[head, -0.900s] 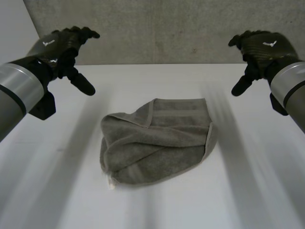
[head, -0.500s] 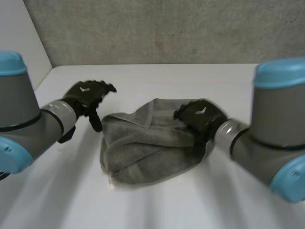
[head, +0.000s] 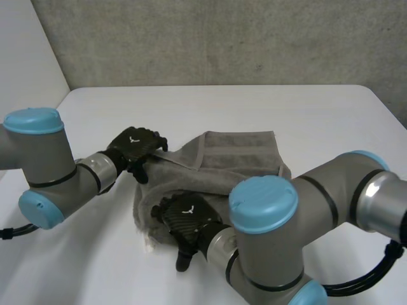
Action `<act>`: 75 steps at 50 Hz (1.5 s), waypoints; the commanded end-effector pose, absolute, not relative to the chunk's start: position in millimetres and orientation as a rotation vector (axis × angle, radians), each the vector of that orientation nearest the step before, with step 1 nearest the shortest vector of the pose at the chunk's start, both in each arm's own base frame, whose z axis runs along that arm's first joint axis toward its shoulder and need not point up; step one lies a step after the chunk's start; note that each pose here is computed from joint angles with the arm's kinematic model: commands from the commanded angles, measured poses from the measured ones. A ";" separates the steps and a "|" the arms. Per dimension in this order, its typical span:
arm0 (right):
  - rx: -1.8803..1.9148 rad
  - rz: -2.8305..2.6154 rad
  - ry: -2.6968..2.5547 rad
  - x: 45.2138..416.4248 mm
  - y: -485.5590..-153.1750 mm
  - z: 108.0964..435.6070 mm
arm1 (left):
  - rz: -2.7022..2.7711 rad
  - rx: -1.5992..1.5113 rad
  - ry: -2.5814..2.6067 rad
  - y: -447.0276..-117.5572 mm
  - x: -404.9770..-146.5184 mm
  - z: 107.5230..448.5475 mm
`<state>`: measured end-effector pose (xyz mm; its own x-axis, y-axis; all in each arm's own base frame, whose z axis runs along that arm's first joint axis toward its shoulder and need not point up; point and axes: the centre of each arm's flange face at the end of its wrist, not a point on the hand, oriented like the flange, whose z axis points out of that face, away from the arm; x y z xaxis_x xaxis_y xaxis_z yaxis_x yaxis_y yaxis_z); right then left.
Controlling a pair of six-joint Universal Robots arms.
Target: Fold the towel.
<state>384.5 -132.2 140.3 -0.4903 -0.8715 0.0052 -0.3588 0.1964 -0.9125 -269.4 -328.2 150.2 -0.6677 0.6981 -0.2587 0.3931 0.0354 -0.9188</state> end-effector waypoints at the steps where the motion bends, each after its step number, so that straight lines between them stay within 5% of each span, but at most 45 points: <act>1: -1.098 -1.286 1.943 394.5 -137.5 125.5 | 1.705 -1.157 -2.038 -332.7 -269.9 146.3; 23: -1.044 -1.400 1.960 402.3 -155.8 113.3 | 1.731 -1.152 -2.036 -337.9 -270.5 141.5; 31: -0.889 -1.643 1.895 374.6 -192.6 197.3 | 1.913 -1.085 -2.033 -331.7 -266.5 193.0; 36: -0.732 -1.924 1.903 304.4 -248.3 278.8 | 2.135 -0.992 -1.976 -311.2 -255.0 257.6; 44: -0.734 -2.011 1.944 259.2 -282.9 308.6 | 2.160 -0.807 -1.927 -283.9 -245.1 289.9; 48: -0.713 -2.019 1.969 248.1 -297.3 306.2 | 2.065 -0.742 -1.968 -277.4 -245.8 278.5; 63: -0.743 -1.943 2.251 235.4 -373.9 216.2 | 1.750 -0.693 -2.238 -283.5 -252.6 191.2; 75: -0.658 -2.112 2.242 232.7 -394.5 214.2 | 1.536 -0.707 -2.214 -239.0 -286.2 171.8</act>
<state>233.3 -394.9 211.4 -0.9026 -0.3259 0.2814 -0.3050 0.0226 -0.9521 -271.2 -261.9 174.8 -0.8394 0.5409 -0.0529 0.2173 0.2447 -0.9449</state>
